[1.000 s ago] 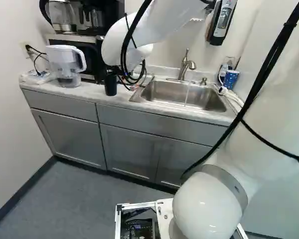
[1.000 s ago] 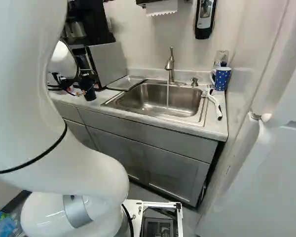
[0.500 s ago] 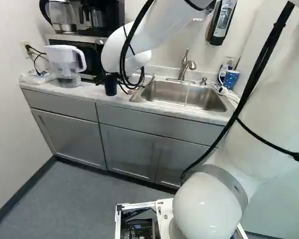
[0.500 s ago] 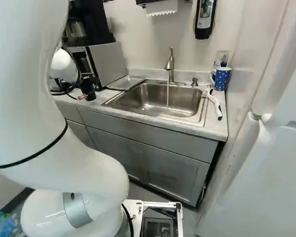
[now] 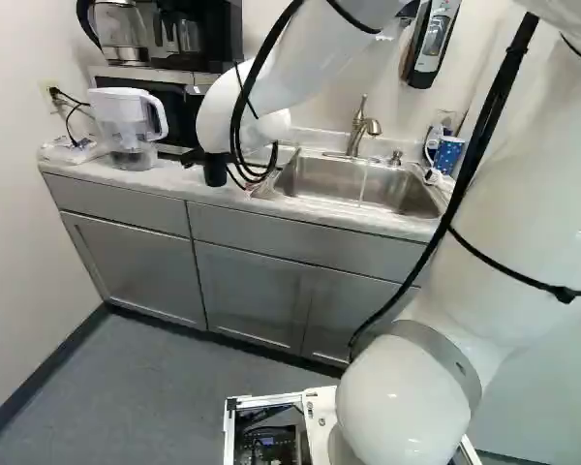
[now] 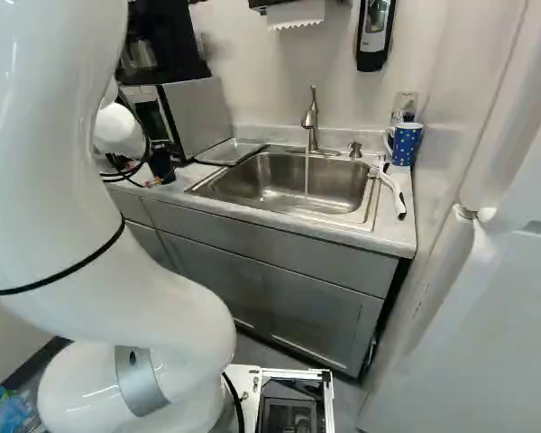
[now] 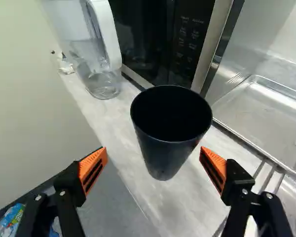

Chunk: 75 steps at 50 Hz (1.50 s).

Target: Rinse the cup and place it in the tray

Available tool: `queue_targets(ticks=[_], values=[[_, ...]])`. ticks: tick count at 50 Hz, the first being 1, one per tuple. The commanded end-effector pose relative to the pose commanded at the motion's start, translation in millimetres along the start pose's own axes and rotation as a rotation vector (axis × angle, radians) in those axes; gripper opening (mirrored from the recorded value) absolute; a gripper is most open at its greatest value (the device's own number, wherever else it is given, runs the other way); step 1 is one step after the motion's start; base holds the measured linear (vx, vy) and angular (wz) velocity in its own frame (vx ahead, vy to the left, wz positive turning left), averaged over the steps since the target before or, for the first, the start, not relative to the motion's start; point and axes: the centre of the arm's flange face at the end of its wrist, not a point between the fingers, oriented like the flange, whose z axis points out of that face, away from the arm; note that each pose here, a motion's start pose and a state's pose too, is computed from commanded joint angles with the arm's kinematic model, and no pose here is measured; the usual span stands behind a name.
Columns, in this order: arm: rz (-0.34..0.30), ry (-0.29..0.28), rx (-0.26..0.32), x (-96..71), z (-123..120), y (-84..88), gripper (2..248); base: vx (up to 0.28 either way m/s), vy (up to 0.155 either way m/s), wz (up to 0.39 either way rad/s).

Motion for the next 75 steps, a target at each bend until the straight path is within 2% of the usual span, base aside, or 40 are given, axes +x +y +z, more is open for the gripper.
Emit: queue_targets(ticks=[33, 39, 66, 67, 71, 72, 75], values=[[0.002, 0.077, -0.004, -15.6, 22.4, 2.1, 247, 0.000, 0.000, 0.000], [0.003, 0.096, -0.006, -14.3, 21.5, 3.1, 247, 0.000, 0.000, 0.000], [0.004, 0.097, -0.009, -15.0, 20.2, 5.0, 247, 0.000, 0.000, 0.000], [0.004, 0.097, -0.009, -15.0, 20.2, 5.0, 217, 0.000, 0.000, 0.000], [0.004, 0.097, -0.009, -15.0, 20.2, 5.0, 217, 0.000, 0.000, 0.000], [0.004, 0.097, -0.009, -15.0, 20.2, 5.0, 179, 0.000, 0.000, 0.000], [0.004, 0.097, -0.009, -15.0, 20.2, 5.0, 179, 0.000, 0.000, 0.000]])
